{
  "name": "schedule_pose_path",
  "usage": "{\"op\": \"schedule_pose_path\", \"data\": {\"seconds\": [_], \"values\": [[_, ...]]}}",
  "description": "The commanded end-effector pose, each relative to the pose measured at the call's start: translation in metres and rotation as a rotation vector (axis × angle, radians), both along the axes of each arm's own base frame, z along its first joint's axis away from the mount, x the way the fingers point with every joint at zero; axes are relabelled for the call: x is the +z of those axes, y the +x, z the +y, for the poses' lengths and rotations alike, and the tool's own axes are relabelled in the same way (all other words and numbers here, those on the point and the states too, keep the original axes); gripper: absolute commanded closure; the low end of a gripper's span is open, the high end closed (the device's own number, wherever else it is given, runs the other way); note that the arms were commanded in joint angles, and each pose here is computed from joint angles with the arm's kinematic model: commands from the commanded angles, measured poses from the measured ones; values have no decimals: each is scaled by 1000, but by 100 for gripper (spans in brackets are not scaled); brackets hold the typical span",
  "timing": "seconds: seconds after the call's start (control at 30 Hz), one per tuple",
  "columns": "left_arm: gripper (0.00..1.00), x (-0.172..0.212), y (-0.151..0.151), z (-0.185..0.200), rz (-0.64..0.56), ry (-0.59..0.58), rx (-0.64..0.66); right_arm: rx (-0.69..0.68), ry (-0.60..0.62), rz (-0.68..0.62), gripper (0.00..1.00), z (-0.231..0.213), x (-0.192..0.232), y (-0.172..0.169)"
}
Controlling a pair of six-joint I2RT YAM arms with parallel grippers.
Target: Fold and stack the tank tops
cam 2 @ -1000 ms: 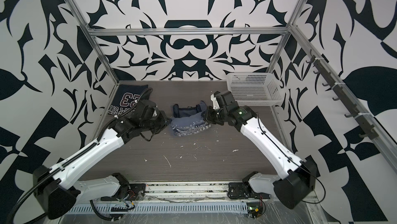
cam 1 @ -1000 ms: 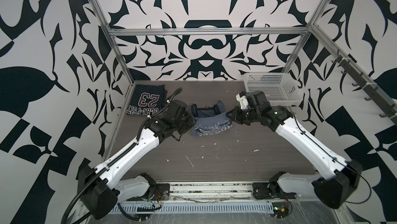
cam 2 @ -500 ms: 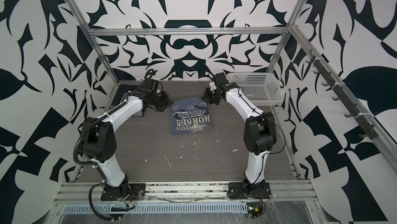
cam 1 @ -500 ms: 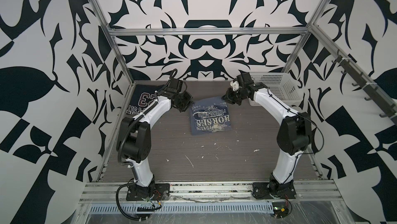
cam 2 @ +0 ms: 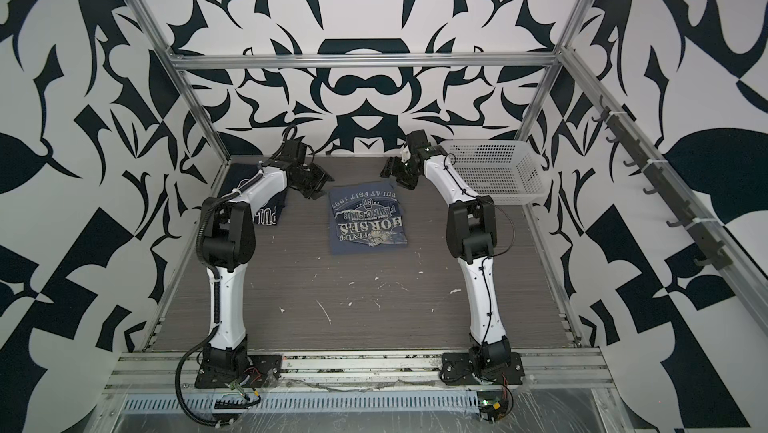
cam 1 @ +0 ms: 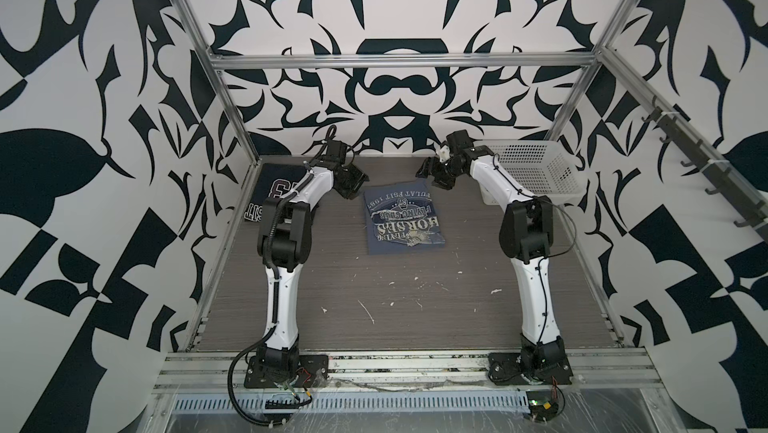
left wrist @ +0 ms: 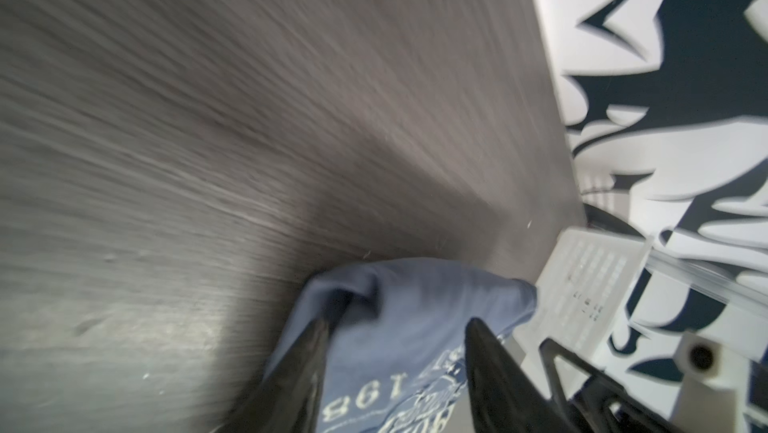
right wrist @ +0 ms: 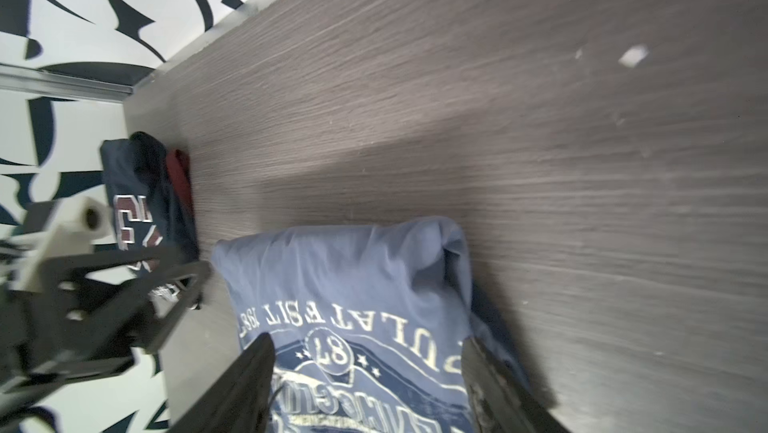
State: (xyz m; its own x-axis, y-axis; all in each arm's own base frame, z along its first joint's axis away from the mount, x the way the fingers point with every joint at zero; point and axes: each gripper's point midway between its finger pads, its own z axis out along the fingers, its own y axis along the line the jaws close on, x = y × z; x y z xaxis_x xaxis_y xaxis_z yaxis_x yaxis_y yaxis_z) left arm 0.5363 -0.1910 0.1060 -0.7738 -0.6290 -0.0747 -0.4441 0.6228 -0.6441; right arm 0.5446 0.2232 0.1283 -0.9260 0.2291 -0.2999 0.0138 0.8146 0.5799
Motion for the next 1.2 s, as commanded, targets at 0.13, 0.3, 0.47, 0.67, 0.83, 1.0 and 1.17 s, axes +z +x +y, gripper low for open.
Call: {"op": "schedule_pose_path", "data": {"seconds": [0.13,0.3,0.47,0.67,0.83,1.0,1.17], "values": [[28,33,-43,23,-81,197,-47,38,-127,-106,20,-27,25,-32],[21,-1,-78,11,-35,193,-109,66,-170,-79,7,-27,-4,-47],[19,-32,-85,-2,6,152,-146,89,-182,-40,4,-20,-30,-50],[20,-59,-86,-26,40,123,-198,116,-192,3,4,-10,-56,-57],[27,-78,-87,-37,73,106,-214,122,-181,50,10,-3,-76,-64],[35,-92,-87,-48,97,103,-235,136,-147,89,25,11,-90,-77],[53,-99,-84,-50,104,100,-231,144,-106,115,45,30,-100,-86]]}}
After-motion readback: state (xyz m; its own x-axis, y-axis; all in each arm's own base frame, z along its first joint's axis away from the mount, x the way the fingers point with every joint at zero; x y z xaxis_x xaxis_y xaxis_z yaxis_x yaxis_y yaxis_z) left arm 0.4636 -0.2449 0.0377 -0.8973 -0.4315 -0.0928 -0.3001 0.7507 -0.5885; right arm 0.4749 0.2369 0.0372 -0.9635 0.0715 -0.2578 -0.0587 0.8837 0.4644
